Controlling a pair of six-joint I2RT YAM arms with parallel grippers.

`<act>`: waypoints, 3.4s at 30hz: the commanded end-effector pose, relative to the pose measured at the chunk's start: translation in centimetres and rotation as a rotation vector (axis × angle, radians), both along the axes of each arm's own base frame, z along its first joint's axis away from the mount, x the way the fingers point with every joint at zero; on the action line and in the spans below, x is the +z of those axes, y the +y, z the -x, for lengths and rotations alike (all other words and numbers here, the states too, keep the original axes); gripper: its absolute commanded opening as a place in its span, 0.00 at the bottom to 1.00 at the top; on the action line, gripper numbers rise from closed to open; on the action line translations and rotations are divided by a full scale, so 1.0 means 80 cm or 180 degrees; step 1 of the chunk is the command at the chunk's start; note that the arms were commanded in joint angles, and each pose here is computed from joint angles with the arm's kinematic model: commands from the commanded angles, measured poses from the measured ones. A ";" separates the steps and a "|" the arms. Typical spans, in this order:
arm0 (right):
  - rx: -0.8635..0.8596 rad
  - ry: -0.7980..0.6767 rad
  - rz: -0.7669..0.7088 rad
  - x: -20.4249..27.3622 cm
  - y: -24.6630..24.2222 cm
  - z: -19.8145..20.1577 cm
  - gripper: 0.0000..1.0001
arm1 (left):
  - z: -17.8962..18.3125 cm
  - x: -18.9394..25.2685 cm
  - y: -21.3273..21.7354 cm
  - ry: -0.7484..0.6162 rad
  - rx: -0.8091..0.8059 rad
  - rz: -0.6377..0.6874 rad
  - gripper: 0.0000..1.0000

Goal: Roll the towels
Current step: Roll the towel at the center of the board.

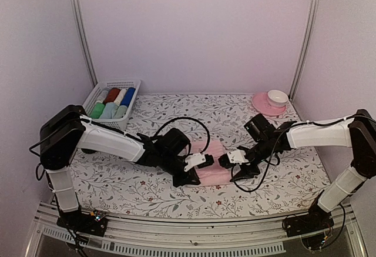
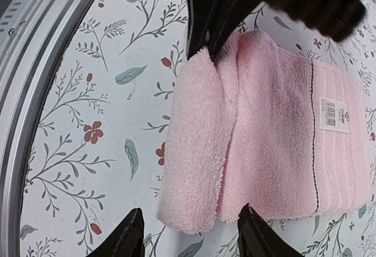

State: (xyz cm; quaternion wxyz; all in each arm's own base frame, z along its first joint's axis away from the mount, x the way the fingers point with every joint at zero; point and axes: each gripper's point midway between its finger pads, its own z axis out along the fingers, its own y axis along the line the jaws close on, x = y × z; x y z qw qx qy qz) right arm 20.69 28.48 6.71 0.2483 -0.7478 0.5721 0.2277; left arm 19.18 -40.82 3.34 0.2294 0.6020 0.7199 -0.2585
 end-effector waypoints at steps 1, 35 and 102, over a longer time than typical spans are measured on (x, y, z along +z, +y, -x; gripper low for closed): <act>0.0231 -0.0519 -0.0155 0.014 0.018 -0.001 0.54 | 0.009 -0.008 0.004 0.0722 0.0019 -0.0030 0.00; 0.0315 -0.0610 0.0335 -0.043 0.032 0.011 0.38 | -0.015 -0.030 0.019 0.1487 0.0283 0.0057 0.01; 0.0091 0.1992 0.0613 -0.063 0.030 0.026 0.05 | 0.034 0.026 -0.009 -0.1995 -0.0366 0.0085 0.54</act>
